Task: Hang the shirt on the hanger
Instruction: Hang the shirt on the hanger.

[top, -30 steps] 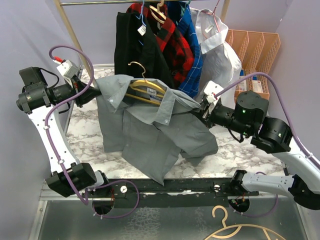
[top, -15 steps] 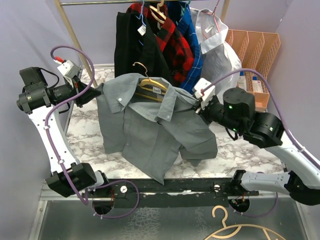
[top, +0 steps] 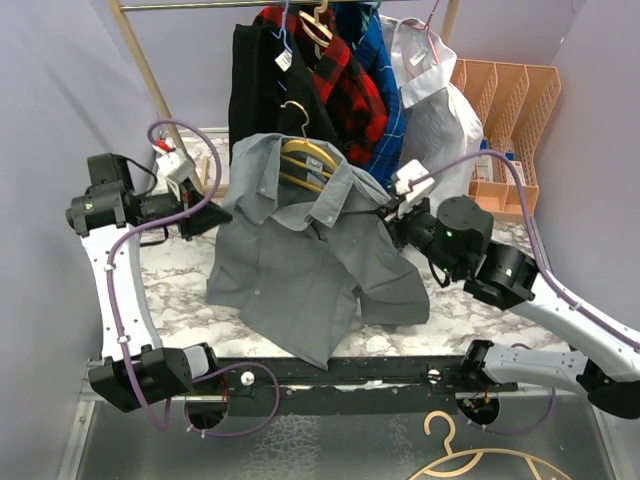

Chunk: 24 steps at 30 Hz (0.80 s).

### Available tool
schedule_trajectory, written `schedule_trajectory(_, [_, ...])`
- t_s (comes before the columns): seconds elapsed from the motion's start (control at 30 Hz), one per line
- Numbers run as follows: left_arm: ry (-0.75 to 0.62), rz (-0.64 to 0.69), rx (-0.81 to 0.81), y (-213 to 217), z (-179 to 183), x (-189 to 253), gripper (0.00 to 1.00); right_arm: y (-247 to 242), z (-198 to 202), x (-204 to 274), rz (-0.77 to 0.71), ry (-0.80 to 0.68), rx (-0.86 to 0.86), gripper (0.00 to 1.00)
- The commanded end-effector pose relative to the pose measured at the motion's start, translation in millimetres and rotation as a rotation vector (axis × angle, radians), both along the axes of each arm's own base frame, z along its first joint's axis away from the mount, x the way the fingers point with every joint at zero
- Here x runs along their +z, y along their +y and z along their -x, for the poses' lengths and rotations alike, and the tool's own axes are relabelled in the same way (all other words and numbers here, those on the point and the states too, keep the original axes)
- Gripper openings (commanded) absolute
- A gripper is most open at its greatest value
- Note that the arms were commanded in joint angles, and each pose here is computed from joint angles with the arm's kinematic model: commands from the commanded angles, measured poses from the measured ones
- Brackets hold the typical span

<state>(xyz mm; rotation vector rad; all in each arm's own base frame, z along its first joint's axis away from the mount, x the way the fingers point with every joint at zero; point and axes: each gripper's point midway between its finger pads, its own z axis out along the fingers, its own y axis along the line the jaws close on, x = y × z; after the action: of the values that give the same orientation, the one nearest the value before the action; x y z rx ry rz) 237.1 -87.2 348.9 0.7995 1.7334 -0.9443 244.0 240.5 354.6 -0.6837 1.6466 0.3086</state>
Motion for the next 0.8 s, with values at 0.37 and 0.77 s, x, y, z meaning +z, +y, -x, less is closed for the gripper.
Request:
schedule_trajectory(0.37, [0.134, -0.274, 0.088, 15, -16, -102, 0.60, 8, 11, 85, -0.334, -0.231, 0.087, 0.01])
schedule_trajectory(0.77, [-0.204, -0.214, 0.071, -2, -14, 52, 0.99, -46, 77, 89, -0.154, -0.318, 0.272, 0.01])
